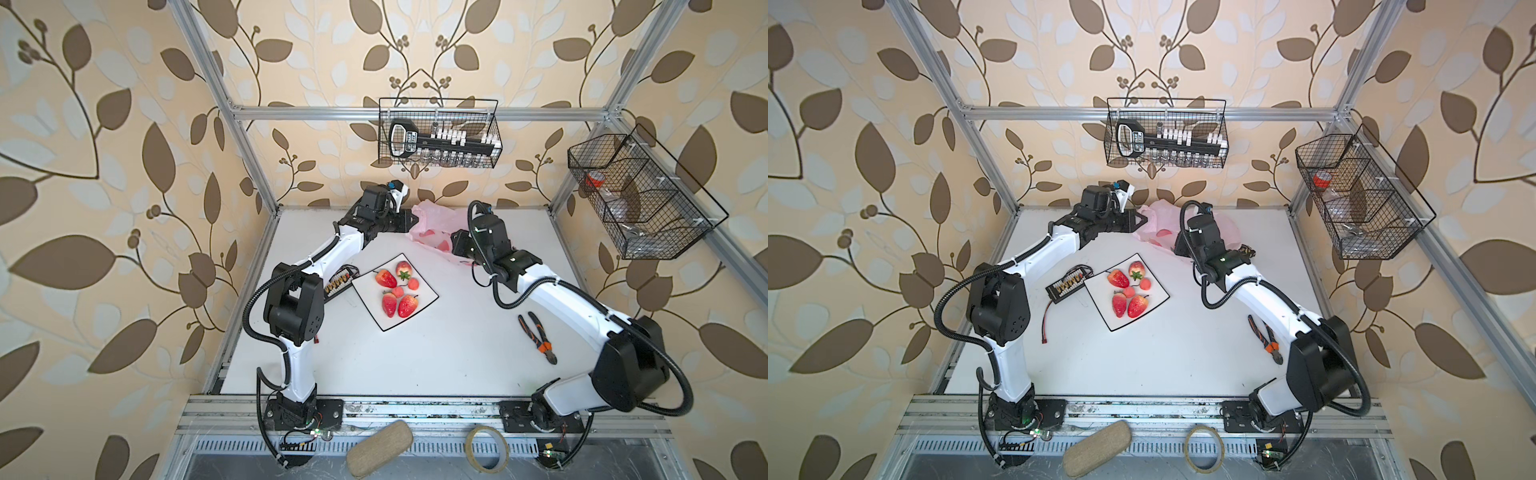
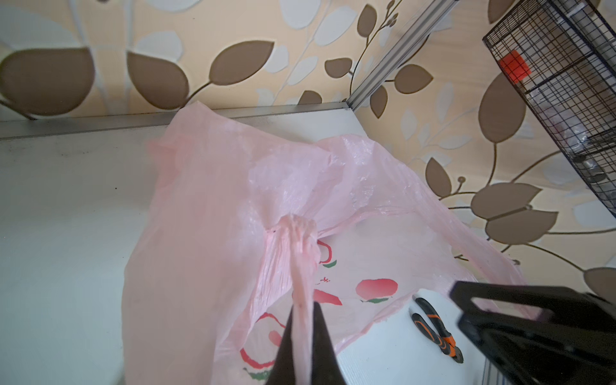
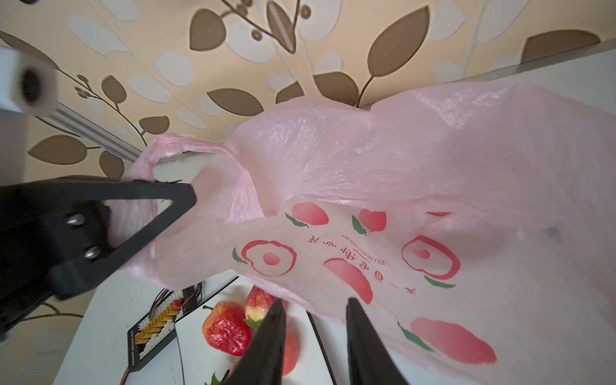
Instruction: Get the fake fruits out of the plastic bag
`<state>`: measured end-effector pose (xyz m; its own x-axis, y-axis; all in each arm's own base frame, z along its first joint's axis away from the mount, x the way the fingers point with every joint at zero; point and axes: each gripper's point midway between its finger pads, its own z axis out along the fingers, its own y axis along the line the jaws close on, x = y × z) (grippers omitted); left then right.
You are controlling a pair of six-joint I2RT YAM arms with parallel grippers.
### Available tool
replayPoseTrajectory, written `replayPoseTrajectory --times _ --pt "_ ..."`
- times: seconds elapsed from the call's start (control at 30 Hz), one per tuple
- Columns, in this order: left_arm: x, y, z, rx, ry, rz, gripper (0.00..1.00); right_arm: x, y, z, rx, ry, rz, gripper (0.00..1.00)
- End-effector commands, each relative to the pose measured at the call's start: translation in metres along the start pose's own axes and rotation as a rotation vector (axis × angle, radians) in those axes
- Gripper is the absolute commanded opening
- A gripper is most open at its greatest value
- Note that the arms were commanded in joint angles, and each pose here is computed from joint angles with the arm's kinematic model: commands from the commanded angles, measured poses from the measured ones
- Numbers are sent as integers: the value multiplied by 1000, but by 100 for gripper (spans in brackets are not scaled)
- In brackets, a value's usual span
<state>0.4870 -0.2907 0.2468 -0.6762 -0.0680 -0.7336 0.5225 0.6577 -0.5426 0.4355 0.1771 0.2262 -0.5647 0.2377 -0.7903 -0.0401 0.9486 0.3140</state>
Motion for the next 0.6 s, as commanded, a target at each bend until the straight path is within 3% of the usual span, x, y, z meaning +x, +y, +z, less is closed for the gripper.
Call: replayPoseTrajectory --times 0.0,0.17,0.27,0.37,0.57 --pt "-22 -37 -22 68 -63 59 0 -4 6 19 -40 18 -242 32" --pt "-22 -41 -25 74 -64 70 0 3 -13 48 -13 53 -655 32" --pt "-22 -42 -28 73 -67 75 0 10 -29 57 36 80 -841 32" --pt "-19 -40 -28 68 -68 75 0 15 -44 67 97 90 -954 32" --pt "-21 -41 -29 68 -70 84 0 37 -72 87 204 187 -1048 31"
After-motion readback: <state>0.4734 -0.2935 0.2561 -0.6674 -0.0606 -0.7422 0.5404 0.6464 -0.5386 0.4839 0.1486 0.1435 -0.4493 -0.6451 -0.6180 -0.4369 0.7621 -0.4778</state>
